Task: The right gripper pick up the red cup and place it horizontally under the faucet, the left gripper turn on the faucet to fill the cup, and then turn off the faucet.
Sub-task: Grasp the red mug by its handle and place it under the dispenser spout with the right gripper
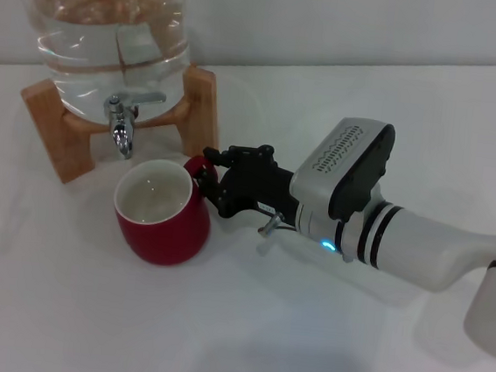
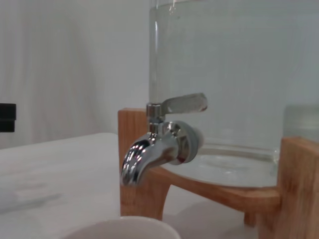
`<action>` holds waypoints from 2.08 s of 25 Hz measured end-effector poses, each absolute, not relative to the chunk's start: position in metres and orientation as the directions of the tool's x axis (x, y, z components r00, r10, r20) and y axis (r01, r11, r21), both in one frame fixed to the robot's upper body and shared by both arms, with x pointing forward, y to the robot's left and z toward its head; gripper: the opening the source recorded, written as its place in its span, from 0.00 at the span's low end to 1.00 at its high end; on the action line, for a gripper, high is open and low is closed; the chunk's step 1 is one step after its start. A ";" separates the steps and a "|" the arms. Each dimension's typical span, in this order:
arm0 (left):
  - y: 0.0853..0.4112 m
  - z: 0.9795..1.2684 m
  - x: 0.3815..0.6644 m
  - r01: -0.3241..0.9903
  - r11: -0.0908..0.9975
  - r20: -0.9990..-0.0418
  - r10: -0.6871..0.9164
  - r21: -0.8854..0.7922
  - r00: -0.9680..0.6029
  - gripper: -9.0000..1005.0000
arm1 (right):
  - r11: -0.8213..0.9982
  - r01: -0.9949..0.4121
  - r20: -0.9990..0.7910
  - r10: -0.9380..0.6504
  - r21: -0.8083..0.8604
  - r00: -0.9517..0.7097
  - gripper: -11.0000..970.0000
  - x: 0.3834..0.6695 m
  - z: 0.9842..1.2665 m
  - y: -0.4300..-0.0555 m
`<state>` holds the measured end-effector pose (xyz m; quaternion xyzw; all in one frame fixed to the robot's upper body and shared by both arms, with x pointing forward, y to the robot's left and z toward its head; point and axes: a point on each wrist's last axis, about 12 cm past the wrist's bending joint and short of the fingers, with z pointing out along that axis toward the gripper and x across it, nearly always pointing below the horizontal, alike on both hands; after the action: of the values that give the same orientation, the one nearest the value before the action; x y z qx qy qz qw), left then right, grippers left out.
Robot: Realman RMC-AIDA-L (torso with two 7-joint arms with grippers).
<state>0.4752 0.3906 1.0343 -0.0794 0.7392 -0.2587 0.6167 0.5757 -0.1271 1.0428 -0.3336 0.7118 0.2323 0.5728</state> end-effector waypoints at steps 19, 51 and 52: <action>0.391 1.034 0.476 0.199 0.855 -0.871 -0.435 -0.479 -0.228 0.72 | 0.668 -0.742 -0.965 -0.230 -0.061 -0.128 0.25 0.582 1.049 -0.113; 0.390 1.034 0.475 0.203 0.853 -0.871 -0.435 -0.480 -0.229 0.72 | 0.655 -0.751 -0.957 -0.263 -0.085 -0.121 0.26 0.595 1.061 -0.099; 0.391 1.034 0.474 0.203 0.853 -0.871 -0.435 -0.480 -0.229 0.72 | 0.657 -0.749 -0.957 -0.265 -0.086 -0.122 0.26 0.596 1.060 -0.100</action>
<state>0.4745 0.3905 1.0340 -0.0787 0.7399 -0.2590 0.6158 0.5956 -0.1004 1.0604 -0.3532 0.7173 0.2159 0.5605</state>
